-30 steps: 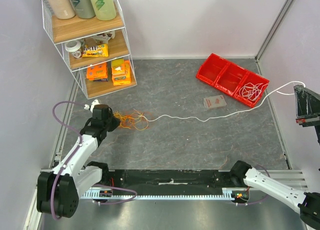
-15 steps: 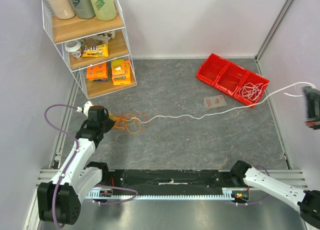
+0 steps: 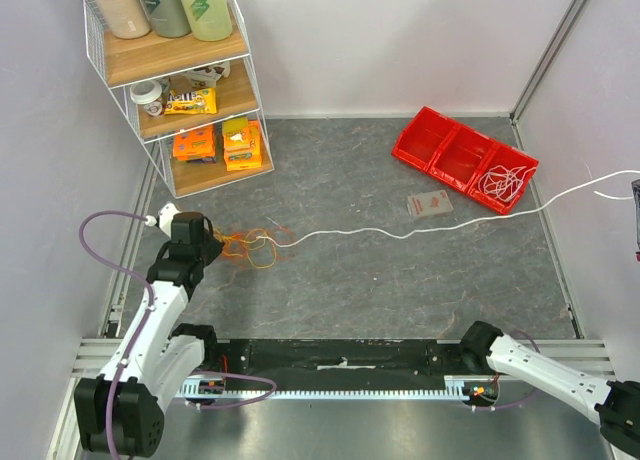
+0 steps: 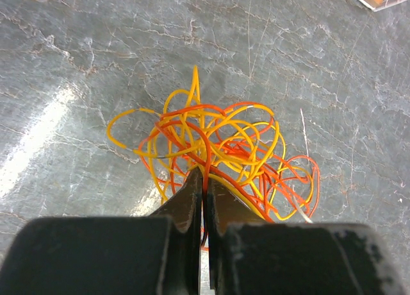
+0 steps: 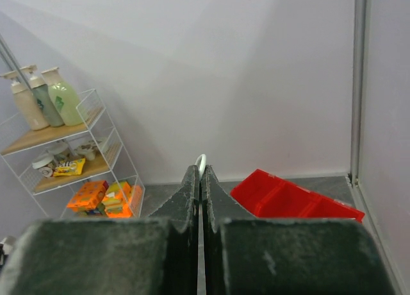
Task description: Untangle the cables
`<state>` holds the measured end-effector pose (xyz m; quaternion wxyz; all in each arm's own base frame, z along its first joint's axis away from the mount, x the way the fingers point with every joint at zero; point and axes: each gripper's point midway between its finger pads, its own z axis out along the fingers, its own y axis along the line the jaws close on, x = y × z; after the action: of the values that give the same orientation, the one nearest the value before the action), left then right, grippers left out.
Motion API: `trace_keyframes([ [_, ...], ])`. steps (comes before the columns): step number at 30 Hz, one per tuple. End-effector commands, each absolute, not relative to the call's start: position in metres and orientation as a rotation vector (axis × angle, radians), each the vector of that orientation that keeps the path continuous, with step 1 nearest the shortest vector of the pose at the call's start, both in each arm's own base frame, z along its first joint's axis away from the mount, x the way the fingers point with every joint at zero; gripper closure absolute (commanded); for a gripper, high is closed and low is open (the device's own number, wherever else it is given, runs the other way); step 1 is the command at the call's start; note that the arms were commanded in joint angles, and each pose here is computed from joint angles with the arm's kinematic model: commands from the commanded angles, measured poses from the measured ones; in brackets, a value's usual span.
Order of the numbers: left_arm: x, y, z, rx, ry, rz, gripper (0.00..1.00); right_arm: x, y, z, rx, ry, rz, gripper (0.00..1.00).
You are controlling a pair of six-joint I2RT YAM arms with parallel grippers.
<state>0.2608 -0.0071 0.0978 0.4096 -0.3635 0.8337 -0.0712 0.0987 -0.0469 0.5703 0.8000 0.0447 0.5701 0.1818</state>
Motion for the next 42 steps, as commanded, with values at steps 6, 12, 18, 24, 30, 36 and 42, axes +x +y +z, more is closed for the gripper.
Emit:
trace_keyframes([
  [6, 0.261, 0.026, 0.139, -0.931, 1.947, -0.049, 0.98, 0.098, -0.064, 0.57, 0.083, 1.254, 0.27, 1.0],
  [12, 0.257, 0.035, 0.144, -0.946, 1.927, 0.007, 0.98, 0.099, -0.075, 0.568, 0.104, 1.269, 0.208, 1.0],
  [18, 0.254, 0.042, 0.148, -0.964, 1.901, 0.035, 0.98, 0.09, -0.091, 0.572, 0.12, 1.241, 0.178, 1.0],
  [24, 0.257, 0.04, 0.146, -0.955, 1.912, 0.02, 0.98, 0.09, -0.091, 0.57, 0.119, 1.238, 0.18, 1.0],
  [30, 0.254, 0.046, 0.144, -0.983, 1.915, 0.054, 0.98, 0.09, -0.111, 0.564, 0.169, 1.279, 0.064, 1.0],
  [36, 0.254, 0.058, 0.169, -0.957, 1.85, 0.105, 0.98, 0.083, -0.116, 0.569, 0.151, 1.269, 0.079, 1.0],
  [42, 0.269, 0.044, 0.172, -0.909, 1.87, -0.017, 0.98, 0.127, -0.034, 0.544, 0.0, 1.323, 0.184, 1.0],
])
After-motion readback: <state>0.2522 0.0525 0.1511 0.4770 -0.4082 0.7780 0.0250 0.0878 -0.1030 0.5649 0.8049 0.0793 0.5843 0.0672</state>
